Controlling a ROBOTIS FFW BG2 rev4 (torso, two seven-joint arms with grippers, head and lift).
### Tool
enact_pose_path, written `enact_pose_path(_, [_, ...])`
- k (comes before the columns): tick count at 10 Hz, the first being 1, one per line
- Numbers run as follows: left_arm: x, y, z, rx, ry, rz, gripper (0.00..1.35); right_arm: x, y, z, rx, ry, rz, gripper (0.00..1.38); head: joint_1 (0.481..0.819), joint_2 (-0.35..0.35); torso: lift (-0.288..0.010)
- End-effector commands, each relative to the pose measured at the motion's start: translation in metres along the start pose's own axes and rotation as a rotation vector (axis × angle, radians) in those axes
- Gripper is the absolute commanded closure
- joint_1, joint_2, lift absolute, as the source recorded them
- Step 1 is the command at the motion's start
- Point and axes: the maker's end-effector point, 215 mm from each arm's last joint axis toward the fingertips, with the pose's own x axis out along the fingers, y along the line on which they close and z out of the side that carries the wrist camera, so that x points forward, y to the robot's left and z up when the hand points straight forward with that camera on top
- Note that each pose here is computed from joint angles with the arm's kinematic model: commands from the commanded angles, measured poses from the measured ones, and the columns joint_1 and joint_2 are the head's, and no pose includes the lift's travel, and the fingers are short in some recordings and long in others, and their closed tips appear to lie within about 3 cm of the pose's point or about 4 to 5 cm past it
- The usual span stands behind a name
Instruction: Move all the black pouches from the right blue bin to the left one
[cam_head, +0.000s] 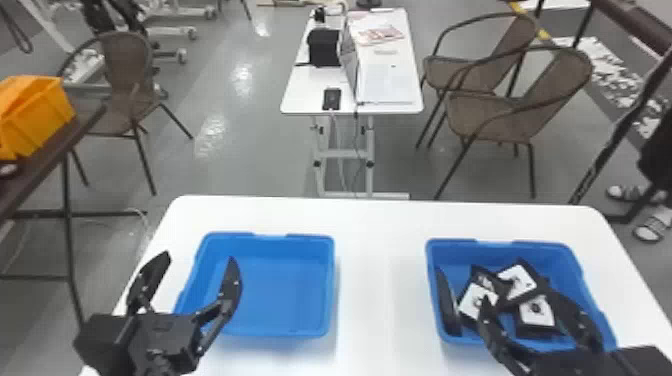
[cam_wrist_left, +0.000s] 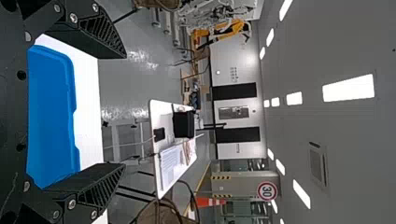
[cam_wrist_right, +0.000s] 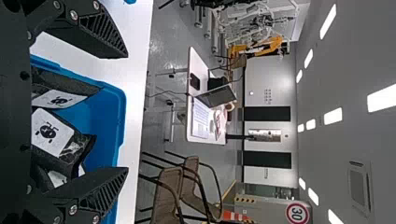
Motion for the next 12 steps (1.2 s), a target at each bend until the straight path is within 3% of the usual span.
enact_pose_path(1, [0.0, 0.0, 0.0, -0.001, 0.0, -0.001, 0.21, 0.0, 0.0, -0.001, 0.009, 0.001, -0.001, 0.16, 0.695, 0.063, 0.01])
enact_pose_path(9, [-0.001, 0.0, -0.001, -0.002, 0.001, -0.001, 0.21, 0.001, 0.0, -0.006, 0.02, 0.017, -0.003, 0.16, 0.695, 0.064, 0.01])
enact_pose_path(12, [-0.001, 0.0, -0.002, -0.006, 0.006, 0.0, 0.21, 0.02, -0.028, -0.019, 0.074, 0.066, -0.051, 0.16, 0.695, 0.055, 0.01])
